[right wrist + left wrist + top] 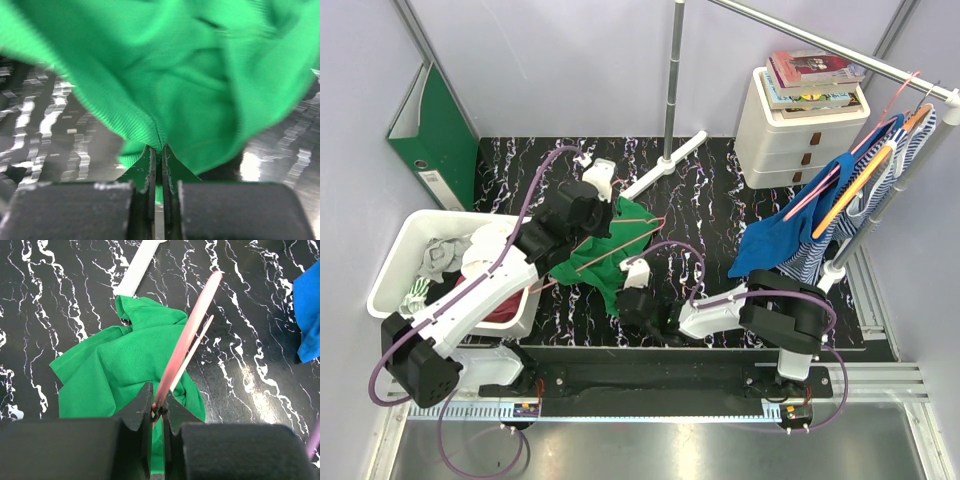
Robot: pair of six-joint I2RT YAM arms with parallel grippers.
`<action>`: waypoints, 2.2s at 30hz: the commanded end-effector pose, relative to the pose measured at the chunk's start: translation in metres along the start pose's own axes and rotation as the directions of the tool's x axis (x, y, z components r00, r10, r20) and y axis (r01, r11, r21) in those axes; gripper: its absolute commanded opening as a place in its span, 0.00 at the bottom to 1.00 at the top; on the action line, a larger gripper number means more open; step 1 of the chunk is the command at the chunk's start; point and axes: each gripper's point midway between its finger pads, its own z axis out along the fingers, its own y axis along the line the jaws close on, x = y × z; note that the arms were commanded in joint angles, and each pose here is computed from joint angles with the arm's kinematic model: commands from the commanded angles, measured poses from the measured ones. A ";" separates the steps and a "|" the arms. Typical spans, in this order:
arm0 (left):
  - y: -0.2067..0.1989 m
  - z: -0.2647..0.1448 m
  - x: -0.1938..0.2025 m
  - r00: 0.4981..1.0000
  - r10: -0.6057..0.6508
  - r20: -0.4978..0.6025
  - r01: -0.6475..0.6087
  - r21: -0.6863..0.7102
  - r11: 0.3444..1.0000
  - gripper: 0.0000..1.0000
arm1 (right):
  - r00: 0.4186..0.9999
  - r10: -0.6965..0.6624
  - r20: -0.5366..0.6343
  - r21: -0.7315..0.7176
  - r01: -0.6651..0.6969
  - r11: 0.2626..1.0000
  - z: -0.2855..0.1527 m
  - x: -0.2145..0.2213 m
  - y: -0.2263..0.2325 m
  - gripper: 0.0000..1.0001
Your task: Place the tank top on the hanger
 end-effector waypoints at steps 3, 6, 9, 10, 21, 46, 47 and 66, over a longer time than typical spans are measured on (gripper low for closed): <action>-0.007 -0.016 -0.028 0.994 0.014 0.111 -0.021 0.065 0.998 0.00 | 0.993 0.108 0.049 0.069 -0.111 0.991 -0.006 -0.022 -0.047 0.00; -0.010 -0.020 -0.030 0.992 0.025 0.124 -0.036 0.084 0.996 0.00 | 0.988 0.142 0.059 0.089 -0.147 0.985 -0.009 -0.025 -0.068 0.00; -0.009 -0.028 -0.037 0.987 0.041 0.155 -0.055 0.090 0.994 0.00 | 0.984 0.162 0.078 0.120 -0.170 0.978 -0.014 -0.031 -0.088 0.00; -0.009 -0.029 -0.037 0.986 0.043 0.162 -0.059 0.096 0.994 0.00 | 0.983 0.164 0.082 0.127 -0.174 0.977 -0.017 -0.032 -0.094 0.00; -0.049 -0.050 -0.036 0.968 0.134 0.214 -0.201 0.334 0.921 0.00 | 0.976 0.155 0.156 0.135 -0.176 0.975 -0.028 -0.074 -0.126 0.00; -0.039 -0.091 0.011 0.952 0.193 0.239 -0.274 0.376 0.885 0.00 | 0.948 0.201 0.247 0.135 -0.239 0.962 -0.029 -0.137 -0.183 0.00; -0.039 -0.092 0.011 0.949 0.200 0.243 -0.283 0.380 0.881 0.00 | 0.947 0.201 0.251 0.141 -0.241 0.960 -0.030 -0.137 -0.187 0.00; -0.038 -0.092 0.022 0.942 0.249 0.226 -0.320 0.374 0.870 0.00 | 0.929 0.173 0.326 0.228 -0.255 0.940 -0.069 -0.169 -0.227 0.00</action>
